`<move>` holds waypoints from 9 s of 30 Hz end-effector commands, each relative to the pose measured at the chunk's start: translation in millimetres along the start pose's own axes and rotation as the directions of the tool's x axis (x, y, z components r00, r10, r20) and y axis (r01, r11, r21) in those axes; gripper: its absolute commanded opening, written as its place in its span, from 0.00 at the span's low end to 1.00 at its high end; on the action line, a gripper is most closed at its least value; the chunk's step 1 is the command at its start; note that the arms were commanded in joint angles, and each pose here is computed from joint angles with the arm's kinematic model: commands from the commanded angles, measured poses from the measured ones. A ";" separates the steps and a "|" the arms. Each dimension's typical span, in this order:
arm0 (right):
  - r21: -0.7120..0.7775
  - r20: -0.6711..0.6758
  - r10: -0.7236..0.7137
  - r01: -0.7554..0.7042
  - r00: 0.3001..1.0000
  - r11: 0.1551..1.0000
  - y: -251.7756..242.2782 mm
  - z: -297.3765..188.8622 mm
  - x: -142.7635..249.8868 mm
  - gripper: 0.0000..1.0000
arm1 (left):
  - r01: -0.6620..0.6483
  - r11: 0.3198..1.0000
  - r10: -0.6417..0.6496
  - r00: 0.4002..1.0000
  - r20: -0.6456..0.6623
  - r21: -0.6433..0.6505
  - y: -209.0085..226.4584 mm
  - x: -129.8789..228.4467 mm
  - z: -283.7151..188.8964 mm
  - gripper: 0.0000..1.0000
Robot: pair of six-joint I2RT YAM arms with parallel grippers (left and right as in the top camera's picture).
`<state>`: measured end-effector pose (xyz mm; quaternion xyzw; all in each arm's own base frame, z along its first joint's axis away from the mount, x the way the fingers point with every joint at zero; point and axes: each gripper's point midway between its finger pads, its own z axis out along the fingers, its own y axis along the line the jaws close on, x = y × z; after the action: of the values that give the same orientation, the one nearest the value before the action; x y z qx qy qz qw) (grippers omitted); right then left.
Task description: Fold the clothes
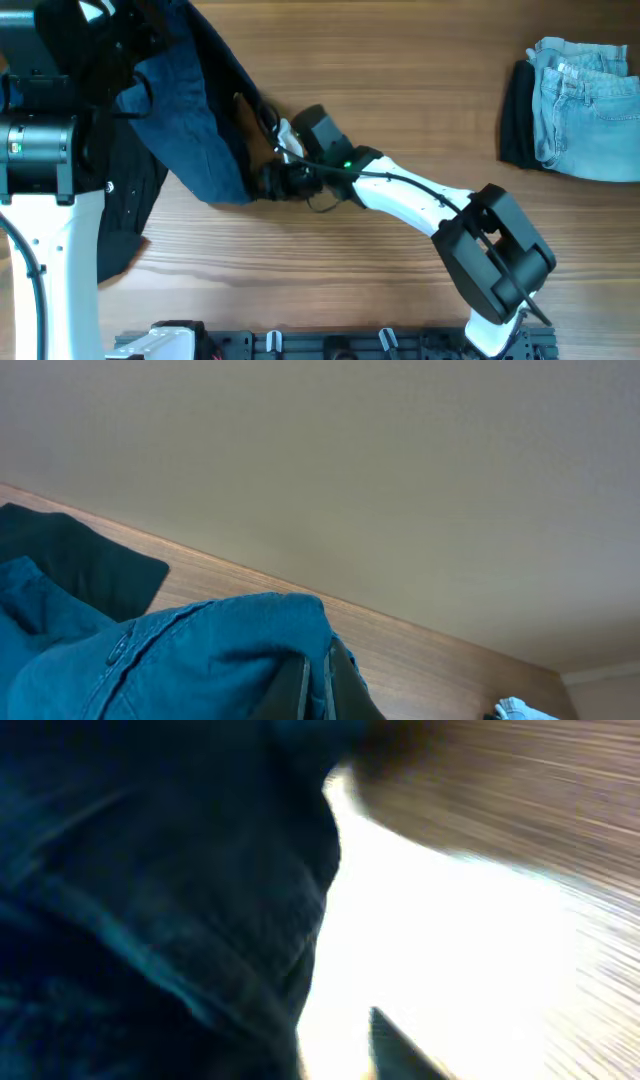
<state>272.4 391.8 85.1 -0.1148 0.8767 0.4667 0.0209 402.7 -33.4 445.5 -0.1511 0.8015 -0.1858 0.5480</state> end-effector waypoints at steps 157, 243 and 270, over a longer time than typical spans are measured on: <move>0.651 0.327 -0.340 0.051 0.882 0.757 -297.4 -224.1 -251.7 0.81 | -0.081 0.975 -0.070 0.776 -0.627 -0.208 102.9 278.0 101.3 0.99; 0.656 0.487 -0.066 -0.316 0.871 0.685 -191.3 -389.0 -174.5 1.00 | -0.314 0.939 0.279 0.935 -0.219 -0.143 111.6 193.9 233.1 1.00; 0.674 0.419 -0.058 -0.268 0.906 0.688 -64.8 -421.7 -67.7 0.97 | -0.273 0.938 -0.015 0.583 -0.812 -0.213 106.0 450.0 35.9 0.95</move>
<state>380.5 16.7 276.2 0.0714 0.9700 0.0982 0.2107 277.9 -144.7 29.7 -0.0724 0.9902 -0.0538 0.1065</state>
